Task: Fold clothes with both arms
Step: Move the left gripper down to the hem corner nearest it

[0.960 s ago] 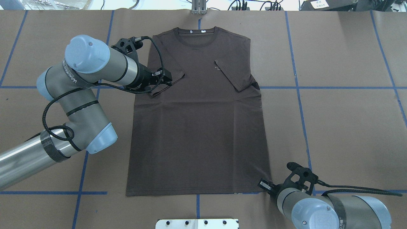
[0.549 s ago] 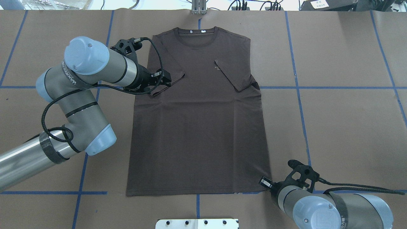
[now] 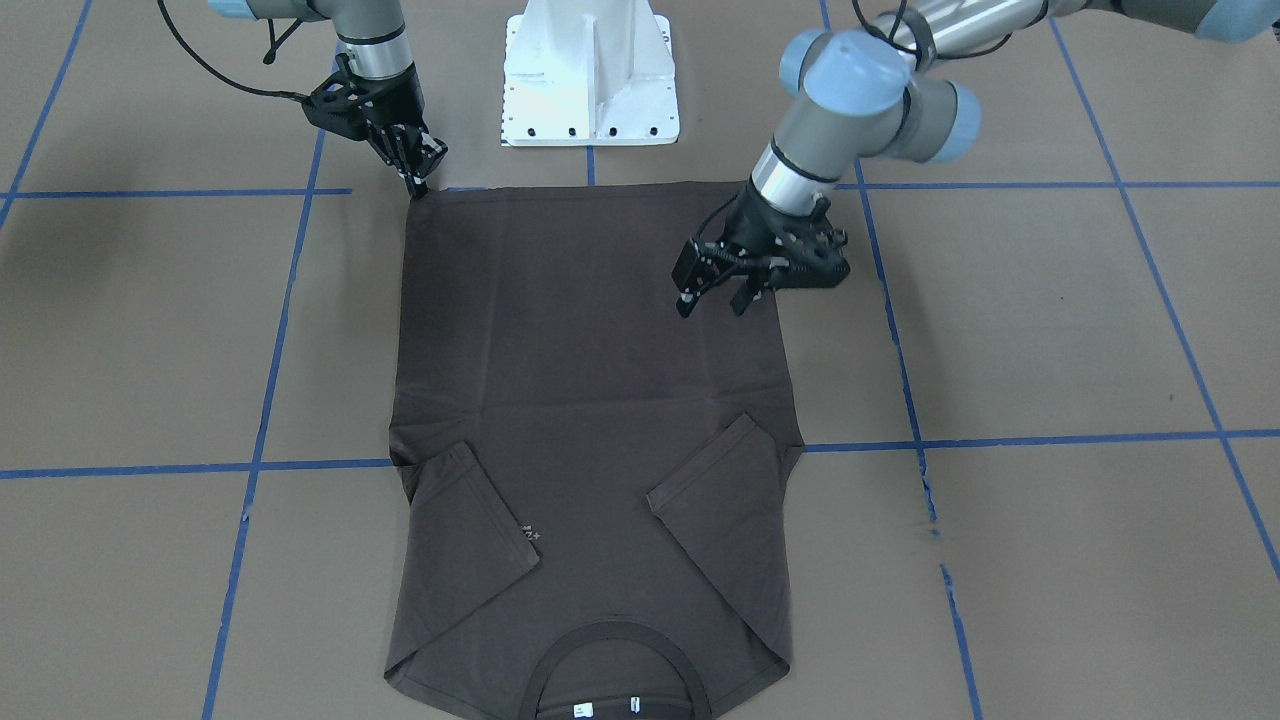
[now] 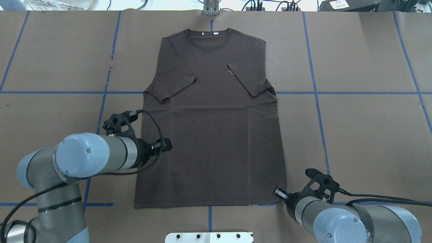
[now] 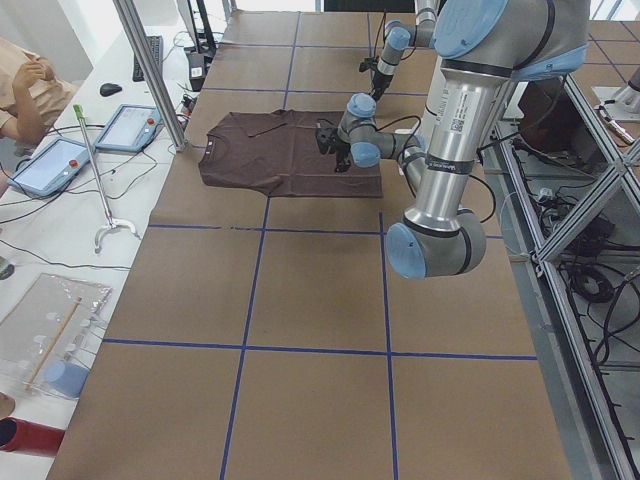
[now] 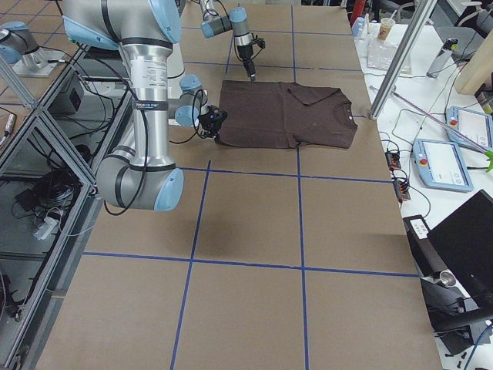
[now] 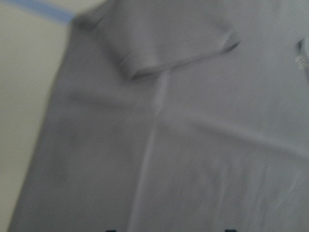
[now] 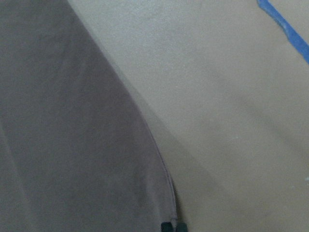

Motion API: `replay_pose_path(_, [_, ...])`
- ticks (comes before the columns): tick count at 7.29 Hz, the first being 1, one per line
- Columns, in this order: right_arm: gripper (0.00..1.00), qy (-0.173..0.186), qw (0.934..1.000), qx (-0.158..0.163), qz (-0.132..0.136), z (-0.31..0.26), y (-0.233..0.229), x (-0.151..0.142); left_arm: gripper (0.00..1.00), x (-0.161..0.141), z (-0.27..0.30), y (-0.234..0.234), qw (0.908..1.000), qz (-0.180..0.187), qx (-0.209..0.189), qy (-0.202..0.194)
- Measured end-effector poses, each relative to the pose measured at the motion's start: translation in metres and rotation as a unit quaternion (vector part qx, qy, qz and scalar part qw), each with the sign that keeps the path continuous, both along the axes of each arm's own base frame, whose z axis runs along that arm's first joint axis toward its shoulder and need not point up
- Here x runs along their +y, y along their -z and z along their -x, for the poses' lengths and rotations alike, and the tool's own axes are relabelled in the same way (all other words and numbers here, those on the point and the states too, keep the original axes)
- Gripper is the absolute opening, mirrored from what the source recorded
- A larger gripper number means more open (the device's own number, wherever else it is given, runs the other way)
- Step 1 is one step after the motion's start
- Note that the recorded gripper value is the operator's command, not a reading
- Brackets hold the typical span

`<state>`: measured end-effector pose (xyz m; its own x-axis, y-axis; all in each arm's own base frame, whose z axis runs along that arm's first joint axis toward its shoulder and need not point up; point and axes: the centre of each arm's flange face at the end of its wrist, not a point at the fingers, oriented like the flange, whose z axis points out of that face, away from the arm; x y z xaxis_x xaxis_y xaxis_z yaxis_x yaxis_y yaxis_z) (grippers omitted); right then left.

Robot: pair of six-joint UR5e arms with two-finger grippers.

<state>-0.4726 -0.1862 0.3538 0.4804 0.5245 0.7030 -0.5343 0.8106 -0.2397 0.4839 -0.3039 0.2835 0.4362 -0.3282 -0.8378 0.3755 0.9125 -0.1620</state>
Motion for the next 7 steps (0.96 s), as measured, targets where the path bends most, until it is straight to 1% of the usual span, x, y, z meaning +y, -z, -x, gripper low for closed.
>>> replay_pose_path(1, [0.00,0.000,1.0000,-0.001,0.000,0.000,0.001,0.000,0.74,0.032,-0.005,-0.013,0.9993,0.022,-0.031,0.005])
replay_pose_path(2, [0.00,0.001,1.0000,-0.002,0.000,0.000,0.002,0.000,0.72,0.056,-0.008,-0.031,0.9977,0.040,-0.055,0.010])
replay_pose_path(3, [0.00,0.001,1.0000,-0.004,0.000,0.001,0.004,0.000,0.71,0.074,-0.010,-0.046,0.9959,0.056,-0.069,0.013])
replay_pose_path(5, [0.00,0.000,1.0000,-0.007,0.001,0.001,0.007,0.000,0.67,0.097,-0.013,-0.065,0.9934,0.078,-0.084,0.011])
replay_pose_path(6, [0.00,0.000,1.0000,-0.008,0.001,0.001,0.007,0.000,0.64,0.104,-0.014,-0.067,0.9929,0.082,-0.085,0.009])
replay_pose_path(7, [0.00,0.000,1.0000,-0.008,0.001,0.002,0.008,0.000,0.57,0.109,-0.016,-0.067,0.9926,0.086,-0.085,0.008])
